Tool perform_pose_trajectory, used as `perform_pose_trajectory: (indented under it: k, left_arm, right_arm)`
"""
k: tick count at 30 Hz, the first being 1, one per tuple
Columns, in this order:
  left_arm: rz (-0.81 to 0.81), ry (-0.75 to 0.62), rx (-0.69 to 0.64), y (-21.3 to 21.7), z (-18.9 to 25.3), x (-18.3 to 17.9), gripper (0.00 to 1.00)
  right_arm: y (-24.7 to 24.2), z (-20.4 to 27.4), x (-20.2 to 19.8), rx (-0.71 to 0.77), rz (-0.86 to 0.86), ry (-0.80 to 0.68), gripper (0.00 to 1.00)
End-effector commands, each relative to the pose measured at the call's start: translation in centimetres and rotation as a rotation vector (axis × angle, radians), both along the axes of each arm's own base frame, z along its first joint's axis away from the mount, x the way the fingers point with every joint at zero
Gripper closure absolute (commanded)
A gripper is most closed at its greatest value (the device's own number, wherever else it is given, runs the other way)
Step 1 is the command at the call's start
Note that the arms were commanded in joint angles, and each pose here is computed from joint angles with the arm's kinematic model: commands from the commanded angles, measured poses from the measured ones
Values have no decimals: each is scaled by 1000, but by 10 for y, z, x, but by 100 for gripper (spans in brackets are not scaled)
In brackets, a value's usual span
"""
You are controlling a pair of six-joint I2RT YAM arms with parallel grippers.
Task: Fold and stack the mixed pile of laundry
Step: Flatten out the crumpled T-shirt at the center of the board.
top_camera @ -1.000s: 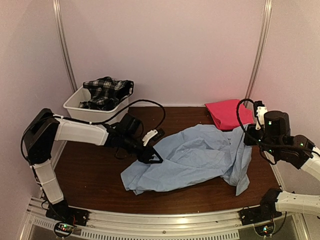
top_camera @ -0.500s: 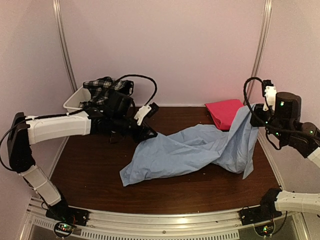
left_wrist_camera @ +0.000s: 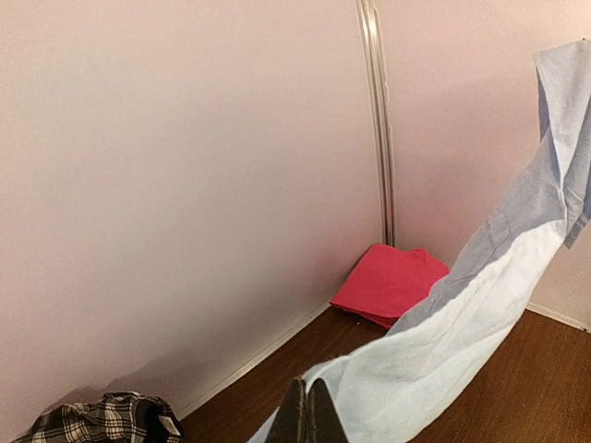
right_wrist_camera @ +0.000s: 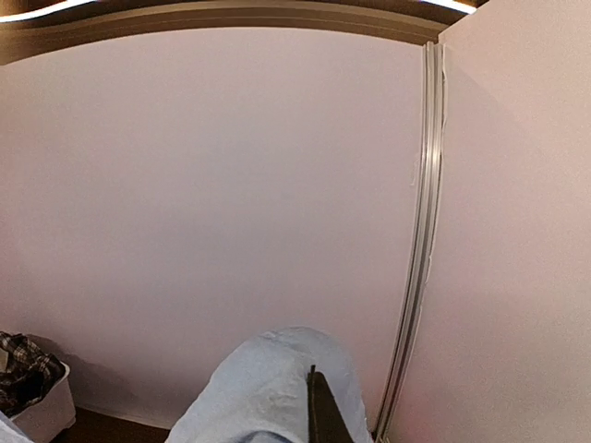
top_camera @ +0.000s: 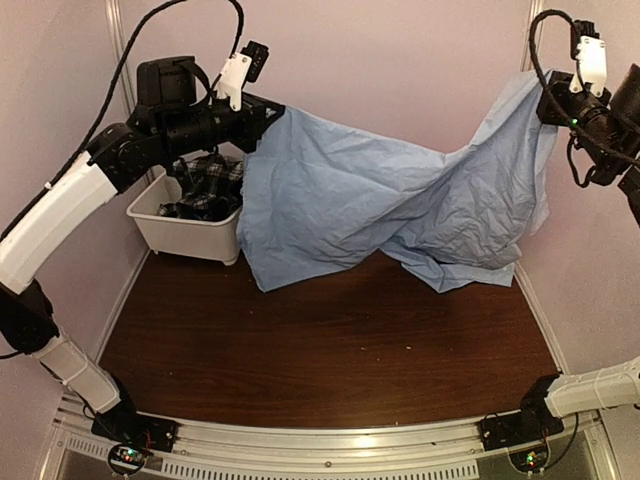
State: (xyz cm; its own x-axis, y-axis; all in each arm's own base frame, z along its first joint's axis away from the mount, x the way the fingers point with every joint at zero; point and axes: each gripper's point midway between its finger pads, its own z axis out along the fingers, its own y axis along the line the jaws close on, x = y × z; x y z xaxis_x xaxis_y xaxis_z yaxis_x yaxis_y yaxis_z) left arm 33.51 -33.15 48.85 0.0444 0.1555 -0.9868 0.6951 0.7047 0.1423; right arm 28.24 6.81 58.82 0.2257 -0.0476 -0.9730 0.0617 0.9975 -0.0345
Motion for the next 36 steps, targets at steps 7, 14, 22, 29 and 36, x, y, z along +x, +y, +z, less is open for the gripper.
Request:
perform_pose_trajectory:
  k: [7,14,22,29,36]
  left_arm:
    - [-279,-219,110,-30,52,-123,100]
    - [-451,-259,29,-38,82,-184,100]
    - [-64,-21,-111,23,47,-90,100]
    - [219,225,49,55,-96,6,100]
    - [570,396,127,116,-210,92,100]
  right_arm:
    - [-41,97,-135,72,244,-323,100]
    - [-41,128,-182,88,387,-419,100]
    - [-48,62,-92,12,75,-181,100]
    - [11,-72,46,-249,-9,105,99]
    - [74,-213,217,-355,53,432,72]
